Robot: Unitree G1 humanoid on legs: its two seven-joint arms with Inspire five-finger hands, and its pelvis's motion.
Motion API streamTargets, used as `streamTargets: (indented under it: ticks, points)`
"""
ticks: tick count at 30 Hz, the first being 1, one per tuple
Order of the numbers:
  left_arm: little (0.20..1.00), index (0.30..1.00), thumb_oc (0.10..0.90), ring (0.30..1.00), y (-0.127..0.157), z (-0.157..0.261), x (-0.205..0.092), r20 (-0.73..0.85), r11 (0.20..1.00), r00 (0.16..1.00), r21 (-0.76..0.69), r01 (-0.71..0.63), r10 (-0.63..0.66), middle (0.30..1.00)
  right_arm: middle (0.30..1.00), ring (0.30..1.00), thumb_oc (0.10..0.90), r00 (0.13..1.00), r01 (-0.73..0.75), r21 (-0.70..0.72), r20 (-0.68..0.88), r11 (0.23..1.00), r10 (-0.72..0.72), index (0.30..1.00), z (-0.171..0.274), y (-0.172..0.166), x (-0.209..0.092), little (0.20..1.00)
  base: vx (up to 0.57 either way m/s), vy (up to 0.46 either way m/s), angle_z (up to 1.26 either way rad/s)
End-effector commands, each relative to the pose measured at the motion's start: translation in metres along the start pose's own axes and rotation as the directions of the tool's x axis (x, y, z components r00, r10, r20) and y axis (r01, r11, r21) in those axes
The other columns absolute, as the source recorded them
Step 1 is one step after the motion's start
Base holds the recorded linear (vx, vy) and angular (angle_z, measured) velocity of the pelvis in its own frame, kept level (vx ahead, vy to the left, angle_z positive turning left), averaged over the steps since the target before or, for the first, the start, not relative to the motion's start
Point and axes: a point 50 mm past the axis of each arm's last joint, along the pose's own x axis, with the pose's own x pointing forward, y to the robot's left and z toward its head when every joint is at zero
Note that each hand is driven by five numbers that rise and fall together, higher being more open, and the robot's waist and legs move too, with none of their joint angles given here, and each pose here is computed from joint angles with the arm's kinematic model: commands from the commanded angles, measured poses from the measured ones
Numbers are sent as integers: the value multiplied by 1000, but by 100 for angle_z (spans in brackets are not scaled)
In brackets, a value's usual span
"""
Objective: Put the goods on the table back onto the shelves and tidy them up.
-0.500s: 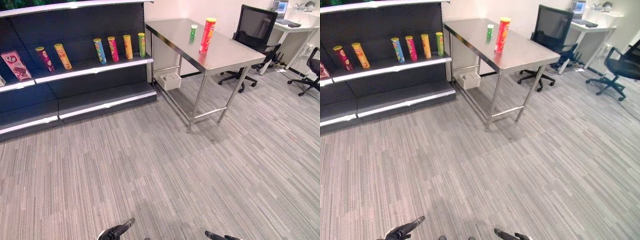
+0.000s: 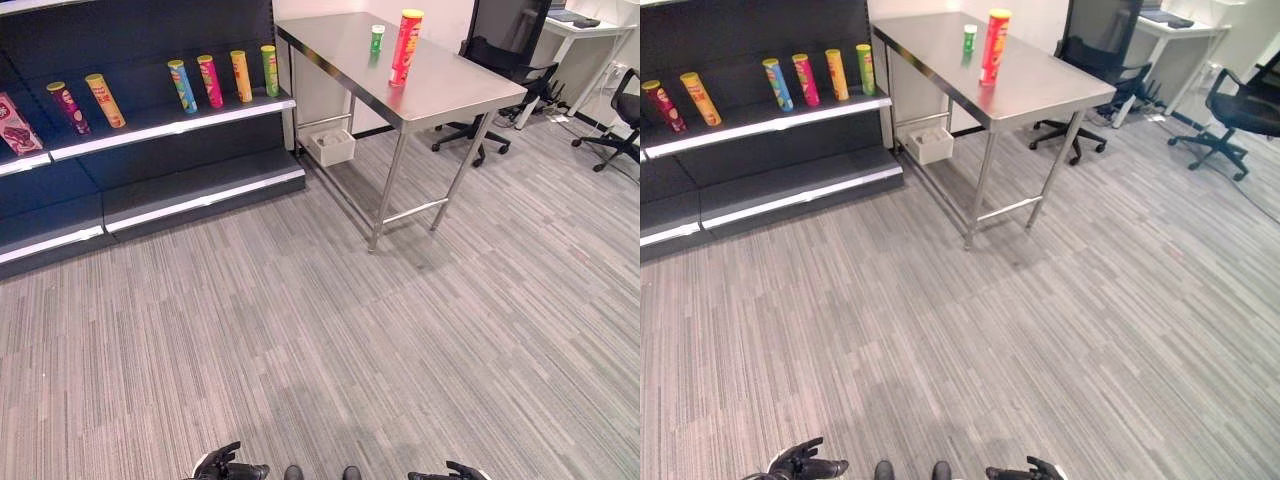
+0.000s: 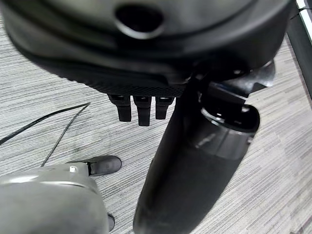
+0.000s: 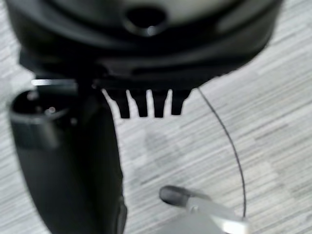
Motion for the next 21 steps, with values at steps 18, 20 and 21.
streamTargets:
  ticks: [18, 20, 21]
  points:
    - [900, 900, 800, 900, 10, 9, 1, 42, 999, 998, -7, -48, 48, 900, 900, 900, 800, 991, 59, -99, 124, 993, -46, 900, 40, -22, 5, 900, 276, 4, -2]
    - [900, 900, 800, 900, 15, 6, 1, 24, 998, 998, -5, -59, 59, 900, 900, 900, 800, 994, 36, -109, 108, 993, -24, 900, 35, -17, 5, 900, 458, 215, -144]
    - [900, 900, 800, 900, 15, 6, 1, 24, 998, 998, -4, -59, 59, 900, 900, 900, 800, 994, 35, -109, 108, 993, -23, 900, 35, -17, 5, 900, 264, 139, -132]
